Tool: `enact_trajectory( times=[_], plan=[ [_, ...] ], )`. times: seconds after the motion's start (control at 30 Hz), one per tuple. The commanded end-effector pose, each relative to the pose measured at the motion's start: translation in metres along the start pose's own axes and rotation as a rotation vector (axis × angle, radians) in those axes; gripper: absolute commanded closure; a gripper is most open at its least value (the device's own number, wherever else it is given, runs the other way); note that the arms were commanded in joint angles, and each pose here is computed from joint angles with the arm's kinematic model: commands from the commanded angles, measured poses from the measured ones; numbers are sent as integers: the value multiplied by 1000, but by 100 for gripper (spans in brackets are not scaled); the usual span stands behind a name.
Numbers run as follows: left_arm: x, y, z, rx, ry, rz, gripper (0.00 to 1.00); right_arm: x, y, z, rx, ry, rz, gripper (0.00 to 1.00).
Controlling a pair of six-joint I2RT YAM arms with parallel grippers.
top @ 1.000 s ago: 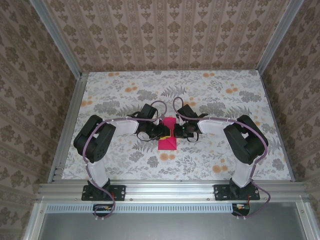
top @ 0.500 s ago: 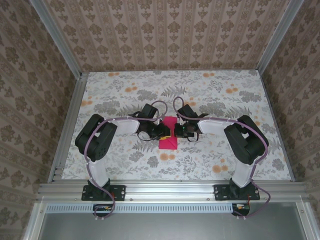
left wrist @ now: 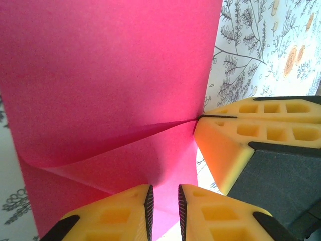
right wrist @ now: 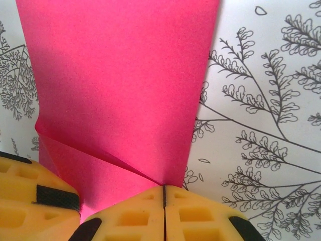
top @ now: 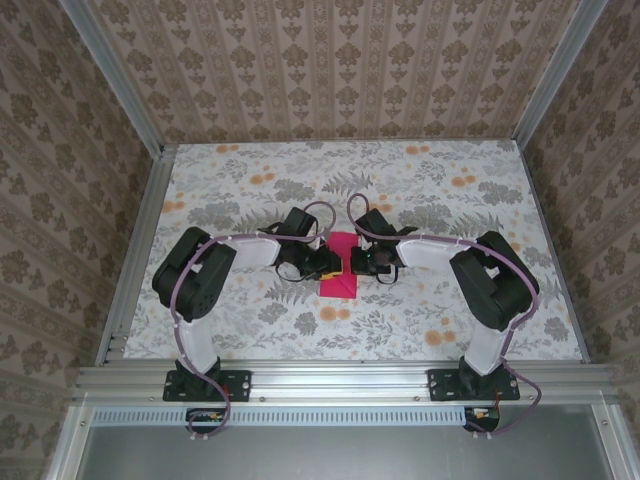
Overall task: Fold a paper plane with a square sheet of paper (pick it up from the middle)
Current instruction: Fold the triangle a second time at the center of the table.
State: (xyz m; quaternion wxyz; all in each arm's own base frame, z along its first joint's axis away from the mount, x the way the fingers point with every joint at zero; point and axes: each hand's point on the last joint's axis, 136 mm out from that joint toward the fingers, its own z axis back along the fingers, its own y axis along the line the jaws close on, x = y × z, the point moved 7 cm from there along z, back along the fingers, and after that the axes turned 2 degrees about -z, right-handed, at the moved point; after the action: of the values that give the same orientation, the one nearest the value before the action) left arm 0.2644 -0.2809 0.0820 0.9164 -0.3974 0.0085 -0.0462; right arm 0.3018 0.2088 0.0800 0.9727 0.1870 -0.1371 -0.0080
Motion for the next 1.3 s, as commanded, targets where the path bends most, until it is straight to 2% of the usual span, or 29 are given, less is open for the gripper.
enact_trajectory(
  times=[0.0, 0.47, 0.7, 1.03, 1.27],
  plan=[
    [1, 2, -5, 17, 15, -12, 77, -3, -6, 8, -38, 0, 5, 91],
    [3, 6, -8, 47, 25, 25, 78, -6, -2, 27, 1, -30, -32, 73],
    [4, 8, -7, 71, 10, 42, 78, -23, -2, 37, 109, -23, -77, 61],
    [4, 8, -8, 76, 11, 51, 78, -35, 4, 22, 229, 45, -82, 62],
    [3, 8, -8, 75, 11, 50, 78, -36, 4, 13, 231, 68, -88, 66]
  ],
)
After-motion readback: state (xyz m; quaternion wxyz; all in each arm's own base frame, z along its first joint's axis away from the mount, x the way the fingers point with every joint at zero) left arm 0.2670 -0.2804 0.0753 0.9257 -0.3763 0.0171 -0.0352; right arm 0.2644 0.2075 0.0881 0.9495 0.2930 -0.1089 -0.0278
